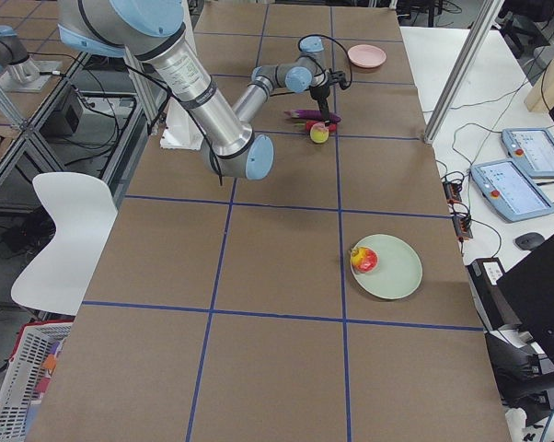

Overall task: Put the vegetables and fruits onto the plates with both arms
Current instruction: 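Move the right gripper back and grasp the yellow-pink peach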

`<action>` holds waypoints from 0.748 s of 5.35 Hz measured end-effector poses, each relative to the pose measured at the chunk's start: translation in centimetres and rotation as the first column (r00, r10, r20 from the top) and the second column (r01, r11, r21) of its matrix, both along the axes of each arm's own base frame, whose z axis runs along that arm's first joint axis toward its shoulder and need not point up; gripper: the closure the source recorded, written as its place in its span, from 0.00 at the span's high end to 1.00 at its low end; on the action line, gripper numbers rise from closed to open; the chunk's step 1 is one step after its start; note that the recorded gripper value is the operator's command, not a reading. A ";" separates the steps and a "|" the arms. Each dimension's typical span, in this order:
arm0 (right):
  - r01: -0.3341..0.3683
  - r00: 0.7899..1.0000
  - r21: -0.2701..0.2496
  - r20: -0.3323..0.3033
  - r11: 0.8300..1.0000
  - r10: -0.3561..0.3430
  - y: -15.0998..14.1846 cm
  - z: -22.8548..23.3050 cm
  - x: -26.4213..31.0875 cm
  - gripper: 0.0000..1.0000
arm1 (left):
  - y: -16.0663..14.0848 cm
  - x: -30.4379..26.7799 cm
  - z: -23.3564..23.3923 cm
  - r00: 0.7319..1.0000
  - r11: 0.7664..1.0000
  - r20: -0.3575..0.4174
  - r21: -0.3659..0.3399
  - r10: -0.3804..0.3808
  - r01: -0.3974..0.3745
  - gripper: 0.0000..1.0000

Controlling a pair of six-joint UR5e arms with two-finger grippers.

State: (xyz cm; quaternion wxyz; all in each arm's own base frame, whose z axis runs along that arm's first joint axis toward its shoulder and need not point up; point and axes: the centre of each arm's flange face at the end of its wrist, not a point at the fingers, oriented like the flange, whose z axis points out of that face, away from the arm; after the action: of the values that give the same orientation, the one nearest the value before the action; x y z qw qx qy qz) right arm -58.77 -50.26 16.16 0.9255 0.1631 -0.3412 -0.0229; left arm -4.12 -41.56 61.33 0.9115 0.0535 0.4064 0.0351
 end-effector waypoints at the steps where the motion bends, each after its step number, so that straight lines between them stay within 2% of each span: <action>1: 0.008 1.000 0.002 -0.017 1.000 -0.008 0.3 0.6 -0.7 0.98 | 0.0 0.0 0.0 1.000 1.000 0.000 0.000 0.000 0.000 1.00; 4: 0.037 0.999 0.015 -0.028 0.999 -0.037 1.0 3.1 -1.9 0.98 | -0.1 0.0 -0.1 1.000 1.000 -0.003 0.003 0.001 -0.001 1.00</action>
State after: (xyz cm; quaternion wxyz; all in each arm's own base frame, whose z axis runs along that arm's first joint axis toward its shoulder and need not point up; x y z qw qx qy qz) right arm -60.63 -49.23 19.25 0.9283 0.1638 -0.3309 -0.0450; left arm -4.10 -41.62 61.21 0.9108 0.0546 0.4076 0.0361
